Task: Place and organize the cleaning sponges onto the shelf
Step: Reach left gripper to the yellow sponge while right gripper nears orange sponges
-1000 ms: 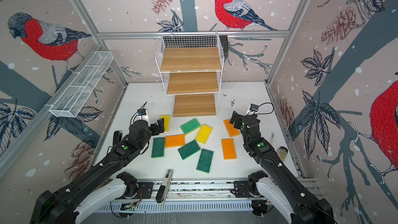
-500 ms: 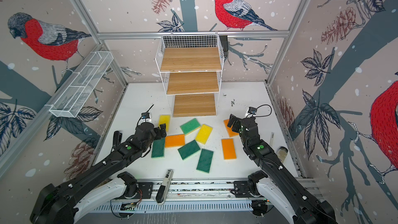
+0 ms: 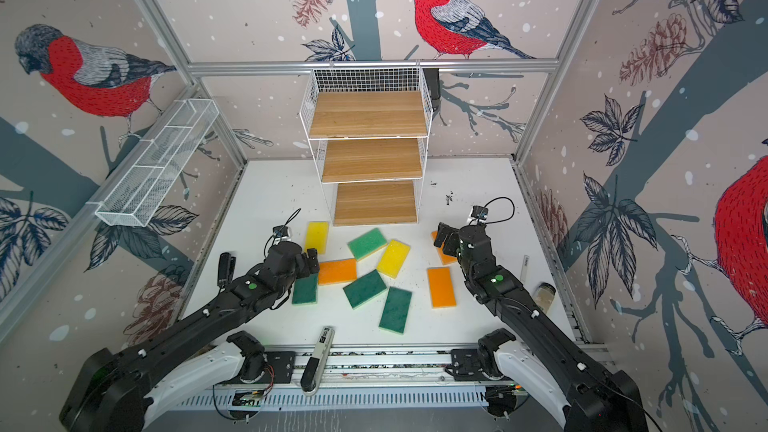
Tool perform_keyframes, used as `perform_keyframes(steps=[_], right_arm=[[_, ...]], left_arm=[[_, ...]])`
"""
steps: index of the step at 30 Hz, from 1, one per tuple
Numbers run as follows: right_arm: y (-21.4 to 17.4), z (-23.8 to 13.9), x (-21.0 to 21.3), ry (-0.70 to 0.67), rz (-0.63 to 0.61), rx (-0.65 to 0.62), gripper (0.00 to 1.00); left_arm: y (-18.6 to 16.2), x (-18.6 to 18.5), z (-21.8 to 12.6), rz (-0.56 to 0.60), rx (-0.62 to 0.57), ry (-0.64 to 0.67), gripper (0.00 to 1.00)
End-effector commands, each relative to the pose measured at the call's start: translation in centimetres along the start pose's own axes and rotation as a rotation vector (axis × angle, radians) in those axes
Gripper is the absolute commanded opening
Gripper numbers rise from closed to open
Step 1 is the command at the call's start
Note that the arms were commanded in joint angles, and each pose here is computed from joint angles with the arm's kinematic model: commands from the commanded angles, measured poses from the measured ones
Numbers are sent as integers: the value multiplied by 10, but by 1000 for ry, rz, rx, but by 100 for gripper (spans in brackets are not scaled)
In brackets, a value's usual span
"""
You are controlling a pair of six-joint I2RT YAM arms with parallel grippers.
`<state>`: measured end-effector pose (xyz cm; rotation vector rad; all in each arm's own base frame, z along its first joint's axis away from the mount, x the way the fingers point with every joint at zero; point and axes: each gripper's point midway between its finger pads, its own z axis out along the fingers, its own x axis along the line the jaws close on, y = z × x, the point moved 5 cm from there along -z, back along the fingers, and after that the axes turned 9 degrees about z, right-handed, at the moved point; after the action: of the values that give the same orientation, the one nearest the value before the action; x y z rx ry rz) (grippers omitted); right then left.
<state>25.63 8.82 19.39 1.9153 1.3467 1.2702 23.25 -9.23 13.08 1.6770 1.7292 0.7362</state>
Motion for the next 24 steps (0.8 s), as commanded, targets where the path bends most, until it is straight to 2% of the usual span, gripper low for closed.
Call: perform_keyframes(steps=[1, 7, 11, 14, 19, 24], right_arm=[[6, 1, 7, 28, 23, -27, 100], [4, 4, 6, 17, 15, -19, 100], [3, 6, 7, 14, 14, -15, 100], [2, 7, 6, 10, 14, -12, 100], [2, 7, 4, 3, 13, -11, 100], [2, 6, 2, -7, 10, -18, 100]], left_arm=[[8, -8, 7, 37, -12, -14, 97], [9, -10, 24, 77, 25, 54, 97], [11, -11, 38, 143, 49, 98, 97], [10, -18, 49, 177, 66, 78, 97], [6, -15, 61, 185, 108, 128, 97], [0, -11, 72, 155, 131, 93, 97]])
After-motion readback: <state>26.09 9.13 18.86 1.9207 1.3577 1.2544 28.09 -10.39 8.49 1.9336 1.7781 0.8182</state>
